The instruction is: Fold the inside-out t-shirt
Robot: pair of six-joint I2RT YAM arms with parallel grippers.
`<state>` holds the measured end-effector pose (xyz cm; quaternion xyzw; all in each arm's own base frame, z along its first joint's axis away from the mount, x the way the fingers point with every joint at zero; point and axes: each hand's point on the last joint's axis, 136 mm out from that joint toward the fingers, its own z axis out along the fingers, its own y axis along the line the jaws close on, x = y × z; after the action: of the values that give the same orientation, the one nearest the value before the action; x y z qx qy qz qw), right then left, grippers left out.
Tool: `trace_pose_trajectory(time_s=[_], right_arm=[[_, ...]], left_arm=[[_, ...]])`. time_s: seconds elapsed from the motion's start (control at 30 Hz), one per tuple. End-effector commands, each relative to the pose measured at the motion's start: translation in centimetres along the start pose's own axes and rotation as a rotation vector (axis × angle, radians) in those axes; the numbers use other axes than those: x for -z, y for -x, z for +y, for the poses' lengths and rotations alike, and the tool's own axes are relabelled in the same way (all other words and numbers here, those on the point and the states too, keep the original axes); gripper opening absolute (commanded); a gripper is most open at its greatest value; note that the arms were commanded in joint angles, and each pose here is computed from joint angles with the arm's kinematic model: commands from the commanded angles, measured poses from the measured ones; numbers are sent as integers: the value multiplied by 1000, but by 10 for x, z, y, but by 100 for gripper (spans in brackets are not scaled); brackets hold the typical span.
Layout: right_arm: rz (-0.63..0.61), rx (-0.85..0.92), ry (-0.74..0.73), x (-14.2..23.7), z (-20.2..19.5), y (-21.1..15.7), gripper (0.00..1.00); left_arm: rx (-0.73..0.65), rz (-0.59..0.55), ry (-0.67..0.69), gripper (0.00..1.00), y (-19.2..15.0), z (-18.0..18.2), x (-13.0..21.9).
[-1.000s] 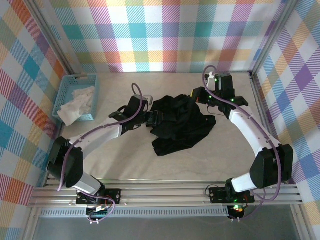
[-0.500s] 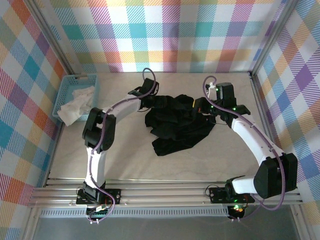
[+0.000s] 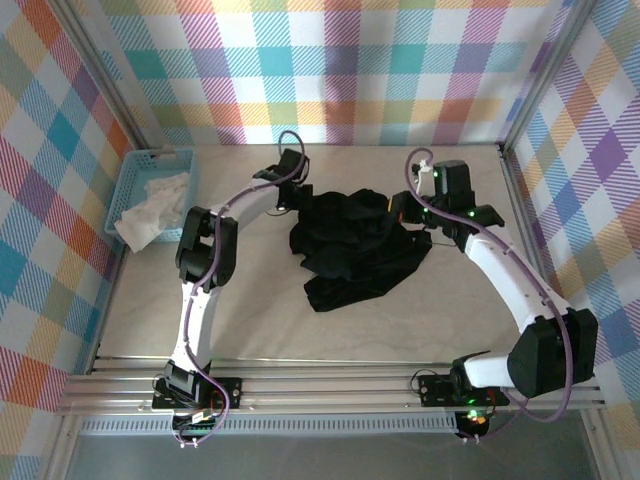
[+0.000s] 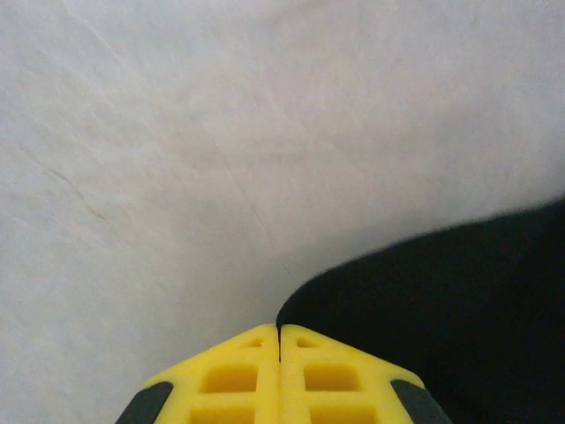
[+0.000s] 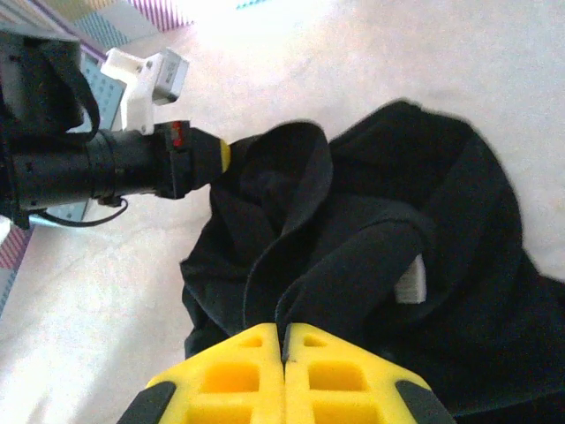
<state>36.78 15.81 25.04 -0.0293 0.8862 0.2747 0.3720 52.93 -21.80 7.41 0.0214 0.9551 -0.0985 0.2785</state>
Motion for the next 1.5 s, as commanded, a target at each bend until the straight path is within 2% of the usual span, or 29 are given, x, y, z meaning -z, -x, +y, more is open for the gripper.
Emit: trace_pose_trajectory(time_s=[0.0, 0.17, 0.3, 0.4, 0.47, 0.57, 0.67, 0.77, 0.97, 1.1, 1.17, 1.23, 1.33, 1.4, 1.47], right_arm=[[-249, 141, -31, 71, 28, 72, 0], [-486, 244, 3, 154, 76, 137, 0], [-618, 309, 84, 210, 118, 171, 0], [-695, 358, 123, 246, 142, 187, 0], [-734, 382, 136, 265, 152, 193, 0], [-755, 413, 156, 282, 163, 195, 0], [-735, 419, 142, 279, 161, 194, 0], [-683, 403, 130, 264, 154, 188, 0], [-540, 324, 53, 216, 116, 156, 0], [-438, 240, -81, 153, 62, 132, 0], [-407, 224, -112, 117, 45, 134, 0], [-425, 222, -124, 92, 38, 156, 0], [-512, 238, -96, 80, 49, 216, 0], [-583, 246, -55, 94, 70, 257, 0], [-654, 272, 1, 126, 98, 283, 0]], left_arm=[[7, -262, -36, 0, 84, 5, 111], [32, -645, -130, 0, 138, -1, 289], [42, -942, -180, 0, 148, 0, 427], [50, -1106, -170, 0, 142, 10, 507], [61, -1183, -164, 0, 133, 16, 546], [74, -1261, -156, 0, 115, 26, 584], [75, -1270, -137, 0, 103, 32, 592], [74, -1198, -91, 0, 101, 37, 566], [91, -958, 43, 0, 85, 55, 465], [91, -808, 125, 0, 72, 67, 388], [76, -758, 148, 0, 84, 67, 354], [54, -721, 163, 0, 107, 63, 326], [36, -751, 149, 0, 164, 49, 321], [9, -806, 123, 0, 199, 36, 348], [-9, -905, 74, 0, 222, 22, 403]])
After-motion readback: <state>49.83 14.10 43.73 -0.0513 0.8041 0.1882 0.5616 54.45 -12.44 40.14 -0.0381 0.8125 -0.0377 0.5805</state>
